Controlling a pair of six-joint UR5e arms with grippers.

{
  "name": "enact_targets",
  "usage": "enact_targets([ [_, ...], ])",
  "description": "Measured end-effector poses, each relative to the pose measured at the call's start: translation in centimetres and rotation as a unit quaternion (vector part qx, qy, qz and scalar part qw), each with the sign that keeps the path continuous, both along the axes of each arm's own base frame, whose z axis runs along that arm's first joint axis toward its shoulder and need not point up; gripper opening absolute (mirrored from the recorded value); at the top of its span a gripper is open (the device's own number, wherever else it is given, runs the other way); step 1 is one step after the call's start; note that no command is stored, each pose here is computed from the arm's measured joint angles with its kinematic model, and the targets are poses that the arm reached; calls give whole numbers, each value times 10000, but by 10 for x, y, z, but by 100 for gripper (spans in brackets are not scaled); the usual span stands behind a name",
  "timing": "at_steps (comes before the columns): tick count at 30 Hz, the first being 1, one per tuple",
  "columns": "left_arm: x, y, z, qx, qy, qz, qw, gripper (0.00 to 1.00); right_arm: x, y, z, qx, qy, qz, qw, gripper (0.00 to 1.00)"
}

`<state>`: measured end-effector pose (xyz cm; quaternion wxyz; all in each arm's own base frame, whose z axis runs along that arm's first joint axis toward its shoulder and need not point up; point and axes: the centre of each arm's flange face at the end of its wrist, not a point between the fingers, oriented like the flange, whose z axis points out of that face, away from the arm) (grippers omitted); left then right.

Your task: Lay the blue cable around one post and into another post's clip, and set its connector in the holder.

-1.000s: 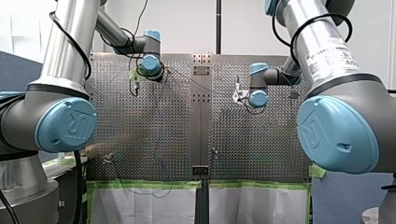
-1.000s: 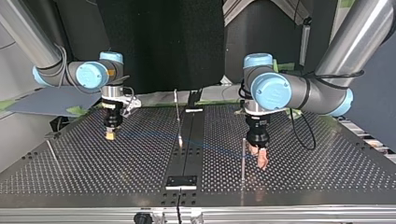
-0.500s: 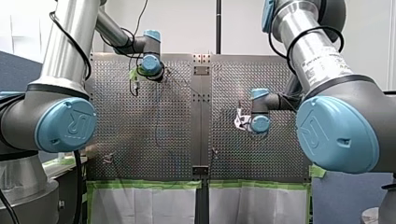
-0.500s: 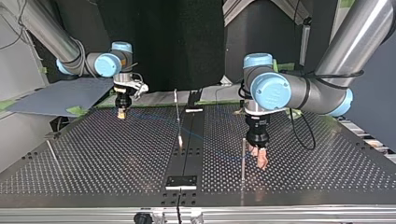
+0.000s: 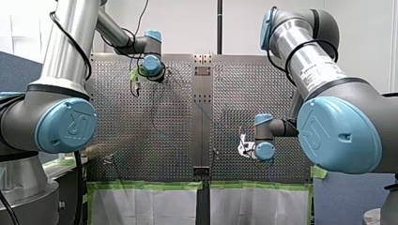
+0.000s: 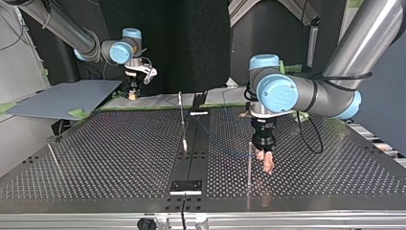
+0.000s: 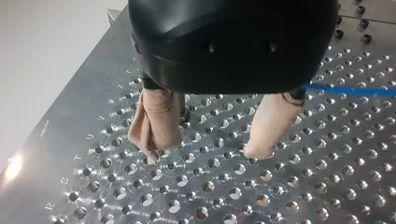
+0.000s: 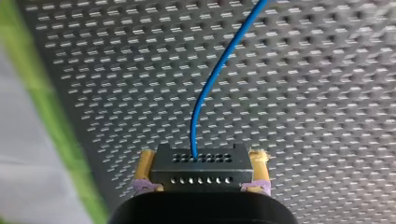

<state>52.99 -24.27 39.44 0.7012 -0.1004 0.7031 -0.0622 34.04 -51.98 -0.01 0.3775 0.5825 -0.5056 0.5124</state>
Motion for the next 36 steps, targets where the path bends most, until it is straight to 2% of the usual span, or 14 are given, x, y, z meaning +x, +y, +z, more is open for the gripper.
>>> enact_targets([
  [5, 0, 0, 0, -2, -8, 0, 10000, 100, -5, 21, -32, 162, 184, 82, 9997, 0],
  [9, 0, 0, 0, -3, -12, 1, 10000, 100, -11, 41, -60, 311, 356, 165, 9987, 0],
  [15, 0, 0, 0, -3, -13, 2, 10000, 100, -25, 68, -98, 544, 468, 203, 9972, 0],
  [16, 0, 0, 0, -3, -13, 2, 10000, 100, -27, 70, -102, 555, 470, 205, 9971, 0],
  [23, 0, 0, 0, -4, -14, 0, 10000, 100, -27, 67, -128, 452, 427, 212, 9978, 0],
  [29, 0, 0, 0, -5, -14, -1, 10000, 100, -28, 70, -152, 394, 405, 214, 9982, 0],
  [36, 0, 0, 0, -4, -15, -1, 10000, 100, -24, 57, -173, 137, 353, 202, 9991, 0],
])
